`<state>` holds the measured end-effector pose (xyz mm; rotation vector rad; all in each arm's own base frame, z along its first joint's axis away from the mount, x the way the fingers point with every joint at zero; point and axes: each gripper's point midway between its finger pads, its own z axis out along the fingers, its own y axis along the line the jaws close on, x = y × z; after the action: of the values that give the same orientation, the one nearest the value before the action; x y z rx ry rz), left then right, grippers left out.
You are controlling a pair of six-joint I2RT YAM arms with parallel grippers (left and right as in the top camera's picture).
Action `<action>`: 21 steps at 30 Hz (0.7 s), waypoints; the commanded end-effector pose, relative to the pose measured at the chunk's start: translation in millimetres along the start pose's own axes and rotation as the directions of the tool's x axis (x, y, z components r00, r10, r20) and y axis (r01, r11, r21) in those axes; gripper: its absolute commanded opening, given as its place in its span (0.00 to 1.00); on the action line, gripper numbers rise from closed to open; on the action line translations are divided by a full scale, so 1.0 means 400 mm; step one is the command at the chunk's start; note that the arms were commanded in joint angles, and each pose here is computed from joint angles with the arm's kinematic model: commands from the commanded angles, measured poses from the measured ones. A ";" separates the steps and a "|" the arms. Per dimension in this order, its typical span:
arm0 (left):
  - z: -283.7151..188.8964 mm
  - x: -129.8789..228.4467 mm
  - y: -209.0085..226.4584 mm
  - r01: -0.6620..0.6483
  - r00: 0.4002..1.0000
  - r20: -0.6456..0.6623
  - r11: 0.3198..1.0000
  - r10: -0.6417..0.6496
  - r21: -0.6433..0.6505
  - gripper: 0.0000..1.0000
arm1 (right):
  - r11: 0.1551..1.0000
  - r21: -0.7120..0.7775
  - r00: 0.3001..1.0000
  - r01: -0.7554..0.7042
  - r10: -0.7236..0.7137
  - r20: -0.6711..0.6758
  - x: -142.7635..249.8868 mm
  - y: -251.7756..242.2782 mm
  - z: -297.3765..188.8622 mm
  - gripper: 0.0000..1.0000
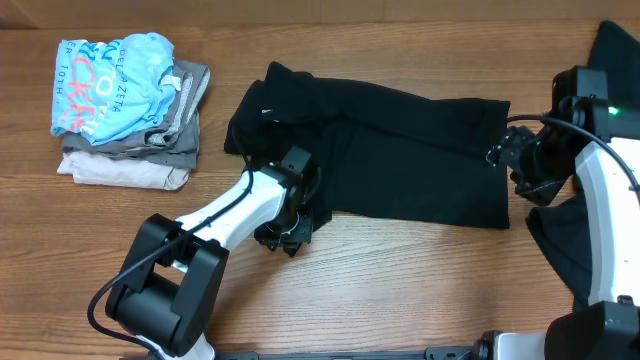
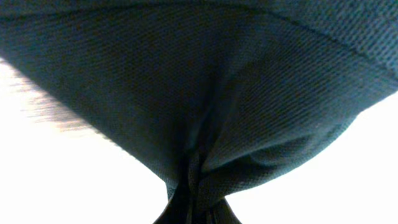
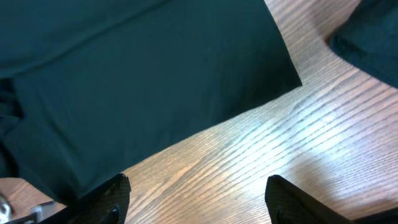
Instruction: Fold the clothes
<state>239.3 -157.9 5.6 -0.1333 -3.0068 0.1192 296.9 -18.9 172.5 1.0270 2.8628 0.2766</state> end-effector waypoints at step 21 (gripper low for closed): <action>-0.238 -0.185 -0.019 -0.097 0.973 0.207 0.995 0.099 -0.022 0.04 | 0.961 0.139 0.971 -0.238 0.233 0.053 0.038 -0.207 0.331 0.67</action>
<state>312.0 -174.0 86.8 -0.2718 -3.1706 0.1960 257.6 -43.2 32.1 1.3440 2.8004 0.1215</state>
